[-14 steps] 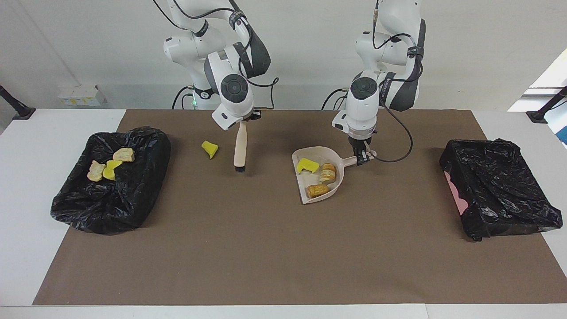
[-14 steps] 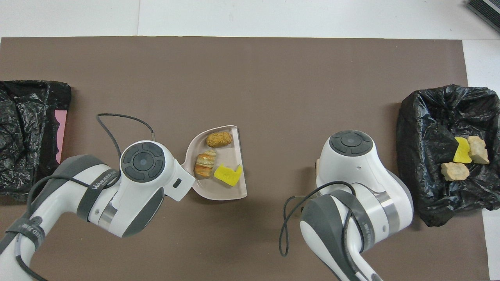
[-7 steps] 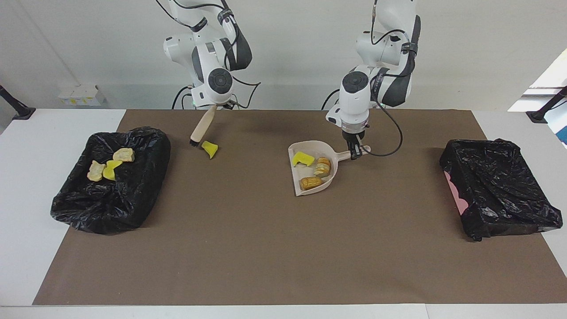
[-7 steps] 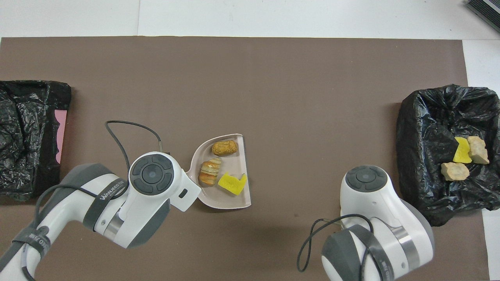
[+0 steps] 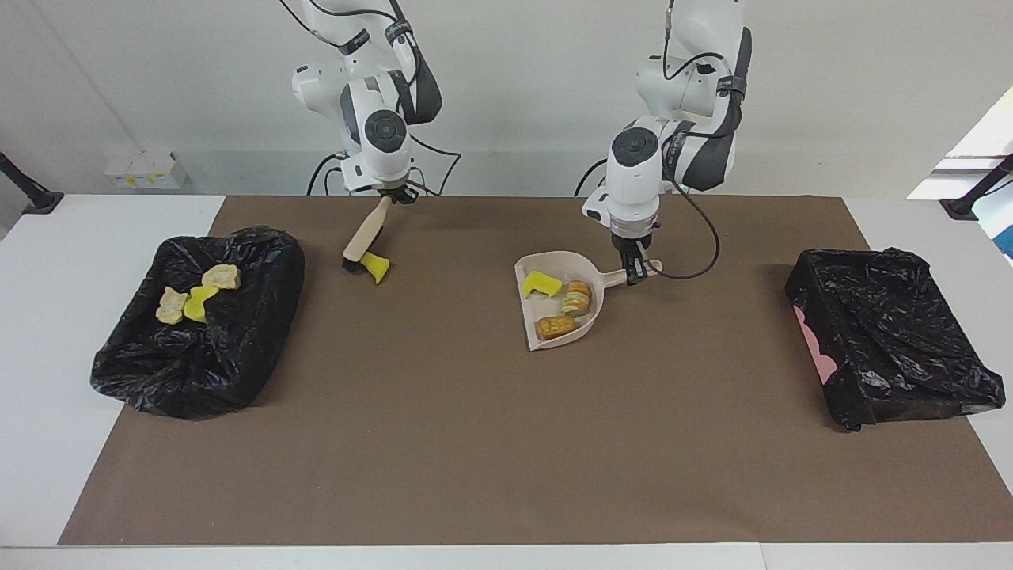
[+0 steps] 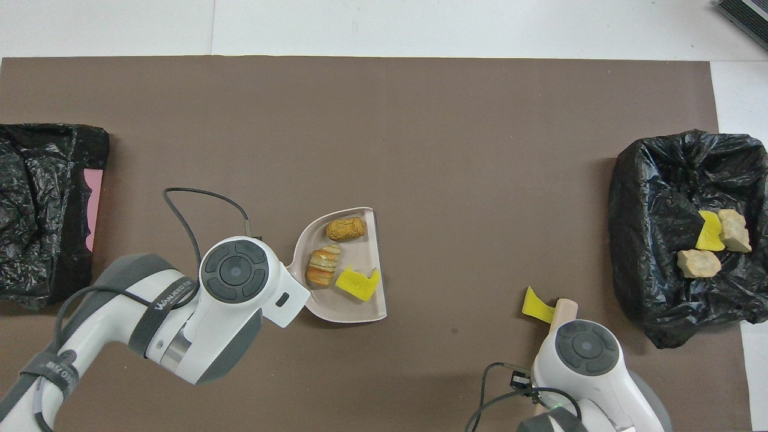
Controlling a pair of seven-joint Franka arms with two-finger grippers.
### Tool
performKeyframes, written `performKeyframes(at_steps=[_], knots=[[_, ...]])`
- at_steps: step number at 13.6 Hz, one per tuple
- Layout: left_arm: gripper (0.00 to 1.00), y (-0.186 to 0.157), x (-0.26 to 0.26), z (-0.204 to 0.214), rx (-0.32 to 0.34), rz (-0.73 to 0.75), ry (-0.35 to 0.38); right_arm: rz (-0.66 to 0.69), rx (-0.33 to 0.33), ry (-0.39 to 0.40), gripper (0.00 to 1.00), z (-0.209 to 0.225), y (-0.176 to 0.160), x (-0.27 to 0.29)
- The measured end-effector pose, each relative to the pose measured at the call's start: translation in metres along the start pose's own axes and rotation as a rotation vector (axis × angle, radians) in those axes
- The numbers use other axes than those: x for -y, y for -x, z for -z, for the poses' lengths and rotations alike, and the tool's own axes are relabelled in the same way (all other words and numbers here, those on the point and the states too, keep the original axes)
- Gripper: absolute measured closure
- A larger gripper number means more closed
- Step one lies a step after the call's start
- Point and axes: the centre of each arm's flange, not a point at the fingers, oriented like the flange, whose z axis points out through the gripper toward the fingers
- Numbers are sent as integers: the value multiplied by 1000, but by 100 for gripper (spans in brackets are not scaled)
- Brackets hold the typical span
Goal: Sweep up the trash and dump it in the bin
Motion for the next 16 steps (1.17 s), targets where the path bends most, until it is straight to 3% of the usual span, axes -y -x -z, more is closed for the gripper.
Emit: performKeyframes(at_steps=[3,9,12,16], knots=[[68,1,0,-1,0,3,0,55,-14,-58,74,24,-11,27],[68,3,1,-3,1,9,3,182,-49,-79,74,57,-35,131],[68,3,1,-3,1,12,3,319,-39,-135,74,76,-38,187],[68,6,2,-4,2,25,6,559,-38,-219,74,93,-25,217]])
